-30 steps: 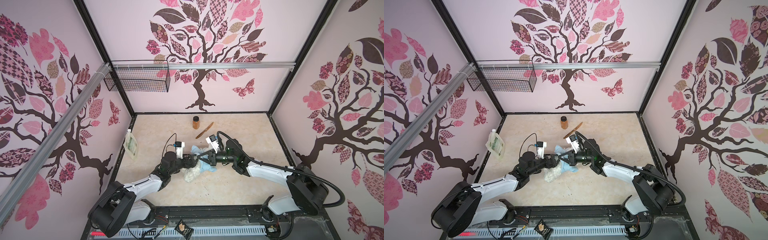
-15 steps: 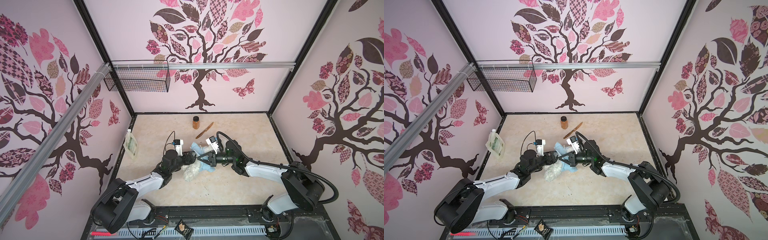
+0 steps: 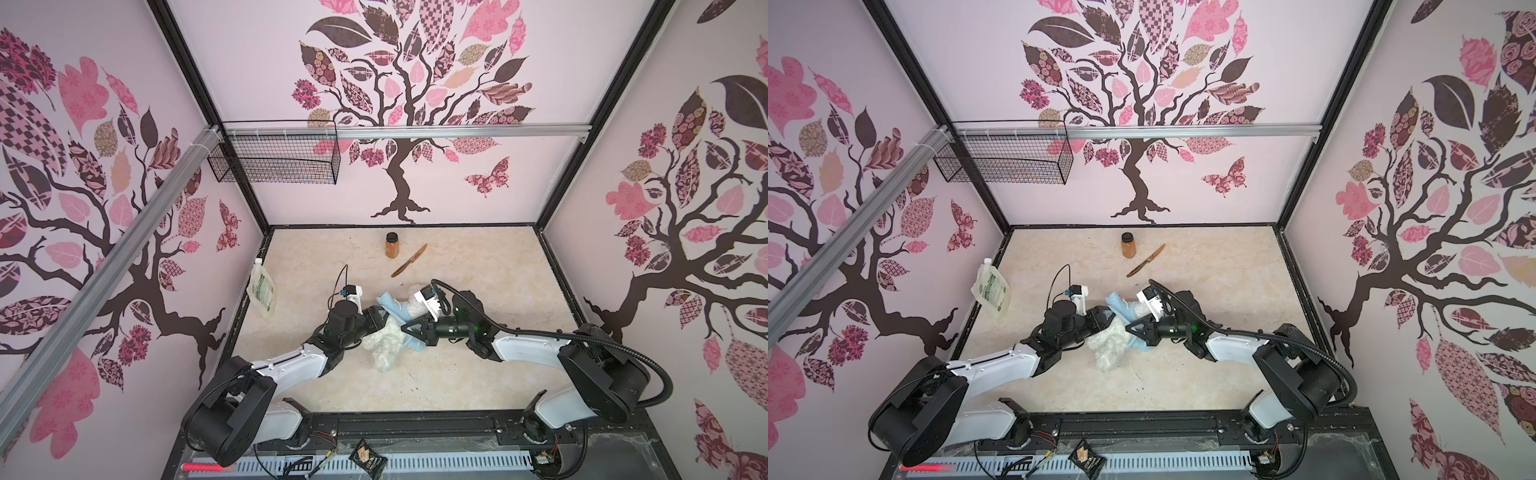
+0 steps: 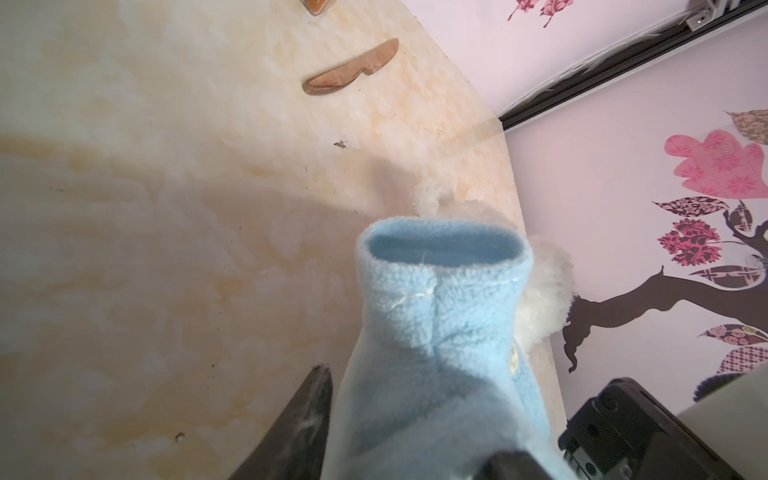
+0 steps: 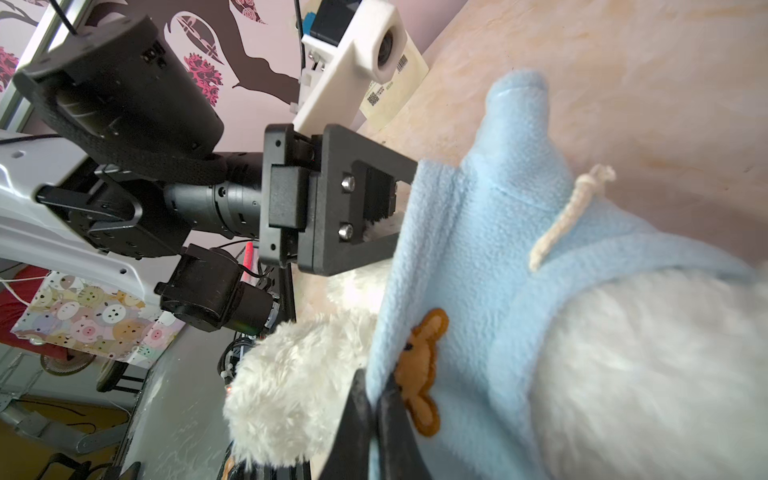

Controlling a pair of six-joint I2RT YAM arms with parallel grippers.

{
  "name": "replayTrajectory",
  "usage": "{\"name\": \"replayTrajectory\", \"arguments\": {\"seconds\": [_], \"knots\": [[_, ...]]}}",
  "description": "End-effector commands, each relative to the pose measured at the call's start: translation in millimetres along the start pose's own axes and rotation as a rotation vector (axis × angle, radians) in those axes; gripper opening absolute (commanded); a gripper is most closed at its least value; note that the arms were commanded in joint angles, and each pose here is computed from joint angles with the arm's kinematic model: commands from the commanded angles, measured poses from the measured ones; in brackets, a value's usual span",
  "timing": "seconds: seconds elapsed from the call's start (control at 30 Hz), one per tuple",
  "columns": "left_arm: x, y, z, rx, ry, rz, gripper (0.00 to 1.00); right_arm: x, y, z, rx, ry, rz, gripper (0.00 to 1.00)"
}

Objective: Dress the teddy bear

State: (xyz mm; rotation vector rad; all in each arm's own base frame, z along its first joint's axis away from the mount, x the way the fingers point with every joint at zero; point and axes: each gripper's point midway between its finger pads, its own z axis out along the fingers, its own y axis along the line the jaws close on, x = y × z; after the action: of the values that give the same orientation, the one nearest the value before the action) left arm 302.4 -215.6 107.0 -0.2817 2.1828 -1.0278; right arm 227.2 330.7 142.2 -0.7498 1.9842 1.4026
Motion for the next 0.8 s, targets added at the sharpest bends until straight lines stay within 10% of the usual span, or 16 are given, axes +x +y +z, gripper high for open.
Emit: {"name": "replayTrajectory", "arguments": {"seconds": [0.0,0.3,0.77], "knots": [[-63,33,-8,-0.175,-0.266,-0.129,0.45,30,30,-7,-0.139,0.101,-0.02,0.0],[-12,10,8,-0.035,-0.016,-0.027,0.63,27,-46,-5,0.253,0.112,0.054,0.0],[59,-32,-27,0.183,0.281,0.111,0.86,-6,-64,-6,0.377,0.072,-0.076,0.11]]}}
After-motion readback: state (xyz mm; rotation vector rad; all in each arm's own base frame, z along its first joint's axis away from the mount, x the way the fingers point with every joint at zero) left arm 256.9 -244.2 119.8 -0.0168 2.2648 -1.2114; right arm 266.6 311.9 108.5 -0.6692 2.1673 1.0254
